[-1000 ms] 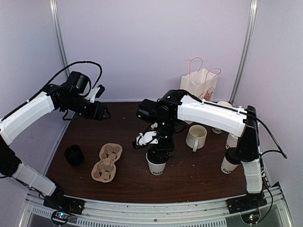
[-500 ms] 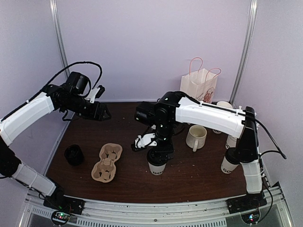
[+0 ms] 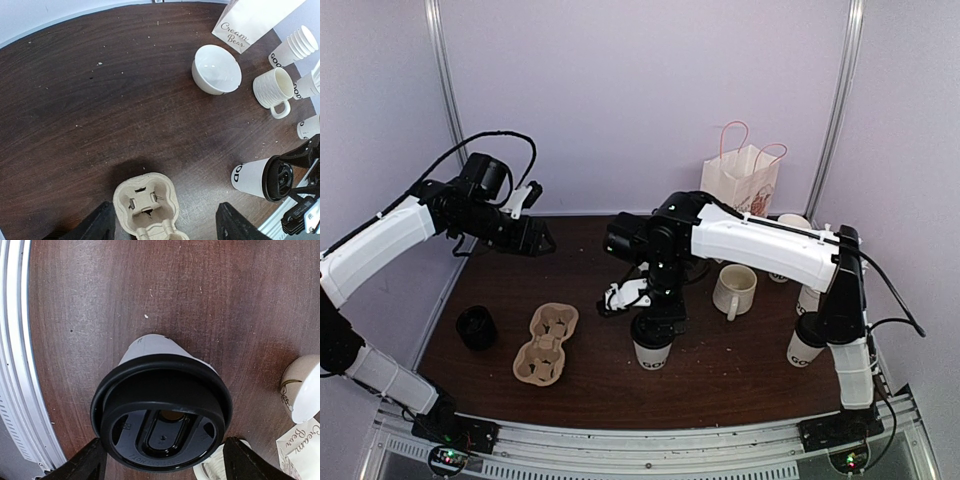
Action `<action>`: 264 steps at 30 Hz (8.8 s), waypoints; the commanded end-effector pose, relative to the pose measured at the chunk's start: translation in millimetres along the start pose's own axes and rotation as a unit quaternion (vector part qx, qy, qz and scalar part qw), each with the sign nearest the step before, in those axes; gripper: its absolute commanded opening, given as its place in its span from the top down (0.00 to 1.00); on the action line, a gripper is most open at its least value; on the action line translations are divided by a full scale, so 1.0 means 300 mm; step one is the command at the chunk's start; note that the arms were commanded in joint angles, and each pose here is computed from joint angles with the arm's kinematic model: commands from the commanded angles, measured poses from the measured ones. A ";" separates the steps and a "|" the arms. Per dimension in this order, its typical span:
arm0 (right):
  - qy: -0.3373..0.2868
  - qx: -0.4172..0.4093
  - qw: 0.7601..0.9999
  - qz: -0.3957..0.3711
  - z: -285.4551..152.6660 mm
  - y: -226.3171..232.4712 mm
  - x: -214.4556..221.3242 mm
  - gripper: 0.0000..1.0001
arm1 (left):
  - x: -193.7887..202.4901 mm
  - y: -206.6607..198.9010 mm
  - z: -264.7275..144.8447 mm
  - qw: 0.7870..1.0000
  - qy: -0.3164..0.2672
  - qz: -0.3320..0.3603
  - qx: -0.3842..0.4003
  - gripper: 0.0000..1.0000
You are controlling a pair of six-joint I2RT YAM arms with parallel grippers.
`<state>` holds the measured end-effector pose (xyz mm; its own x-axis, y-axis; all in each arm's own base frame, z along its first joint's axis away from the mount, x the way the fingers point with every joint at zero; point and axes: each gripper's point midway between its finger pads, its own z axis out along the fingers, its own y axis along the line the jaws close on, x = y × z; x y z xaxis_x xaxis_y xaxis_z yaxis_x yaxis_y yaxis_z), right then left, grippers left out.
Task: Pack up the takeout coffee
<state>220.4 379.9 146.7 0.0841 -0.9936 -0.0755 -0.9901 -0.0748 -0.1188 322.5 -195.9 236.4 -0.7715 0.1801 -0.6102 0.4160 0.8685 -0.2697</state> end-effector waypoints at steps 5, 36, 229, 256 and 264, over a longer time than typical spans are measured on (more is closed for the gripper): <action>-0.014 0.018 1.000 -0.003 -0.063 -0.005 0.003 0.14 | 0.004 -0.047 0.003 0.999 -0.009 -0.007 0.051 0.28; -0.254 -0.318 0.821 0.401 -0.020 -0.054 0.154 0.47 | 0.283 -0.468 0.294 0.933 0.162 -0.152 0.283 0.51; -0.176 -0.283 0.842 0.424 0.163 0.020 0.106 0.22 | 0.315 -0.500 0.528 0.924 0.233 -0.087 0.292 0.66; -0.187 -0.292 0.864 0.365 0.088 0.006 0.104 0.20 | 0.321 -0.405 0.467 0.953 0.221 -0.042 0.203 0.61; -0.226 -0.271 0.873 0.337 -0.054 -0.021 0.114 0.14 | 0.251 -0.437 0.389 0.957 0.185 -0.032 0.222 0.54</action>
<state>221.8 349.0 126.5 -0.6643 -0.7040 -0.2512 -0.6676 0.4077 0.6230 262.8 -347.4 110.1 -0.9064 0.3592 -0.2222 0.4145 0.6553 -0.6314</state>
